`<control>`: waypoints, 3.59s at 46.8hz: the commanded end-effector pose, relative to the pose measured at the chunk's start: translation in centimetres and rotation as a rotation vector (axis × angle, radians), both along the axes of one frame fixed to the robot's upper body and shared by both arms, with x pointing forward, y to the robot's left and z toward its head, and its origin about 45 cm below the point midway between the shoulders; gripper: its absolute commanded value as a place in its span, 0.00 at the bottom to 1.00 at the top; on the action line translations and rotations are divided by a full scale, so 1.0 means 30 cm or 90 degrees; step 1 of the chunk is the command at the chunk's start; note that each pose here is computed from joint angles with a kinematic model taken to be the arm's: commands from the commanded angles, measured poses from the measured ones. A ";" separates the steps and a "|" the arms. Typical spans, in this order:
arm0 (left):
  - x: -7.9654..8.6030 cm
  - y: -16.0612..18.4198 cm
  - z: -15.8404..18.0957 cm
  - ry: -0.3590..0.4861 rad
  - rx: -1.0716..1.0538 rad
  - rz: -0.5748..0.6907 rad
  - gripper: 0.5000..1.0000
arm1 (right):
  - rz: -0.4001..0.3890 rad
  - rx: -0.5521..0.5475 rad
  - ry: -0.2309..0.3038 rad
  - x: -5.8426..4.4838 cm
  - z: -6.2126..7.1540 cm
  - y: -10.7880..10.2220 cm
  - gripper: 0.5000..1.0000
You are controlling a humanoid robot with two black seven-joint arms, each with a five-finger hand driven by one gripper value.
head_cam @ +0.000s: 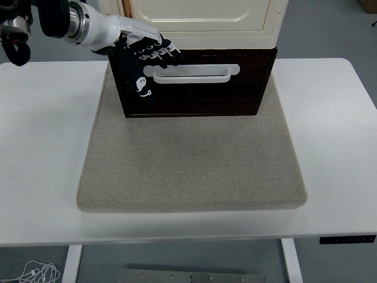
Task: Open the drawer under the combination cabinet
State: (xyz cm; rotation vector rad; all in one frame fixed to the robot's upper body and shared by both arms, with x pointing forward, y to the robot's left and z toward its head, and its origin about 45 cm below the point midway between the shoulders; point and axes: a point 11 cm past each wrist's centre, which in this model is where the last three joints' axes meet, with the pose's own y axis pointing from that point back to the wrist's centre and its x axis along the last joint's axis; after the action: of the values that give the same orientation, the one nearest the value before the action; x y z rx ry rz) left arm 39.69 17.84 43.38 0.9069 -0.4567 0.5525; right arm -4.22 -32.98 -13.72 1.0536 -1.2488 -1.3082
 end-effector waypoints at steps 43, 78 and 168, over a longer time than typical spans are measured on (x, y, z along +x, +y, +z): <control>0.032 -0.082 -0.083 0.009 -0.007 0.020 1.00 | -0.001 0.000 0.000 0.000 0.000 0.000 0.85; 0.052 -0.104 -0.110 0.012 -0.008 0.020 1.00 | 0.000 0.001 0.000 0.000 0.000 0.001 0.86; 0.079 -0.201 -0.189 0.028 0.009 0.003 1.00 | 0.000 0.000 -0.001 0.000 0.000 0.000 0.86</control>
State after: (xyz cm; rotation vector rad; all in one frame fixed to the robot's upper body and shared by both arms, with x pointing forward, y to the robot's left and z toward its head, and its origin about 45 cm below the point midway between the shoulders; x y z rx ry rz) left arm 42.12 11.88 37.58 0.9324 -0.4162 0.5376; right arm -4.22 -32.97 -13.72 1.0538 -1.2490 -1.3086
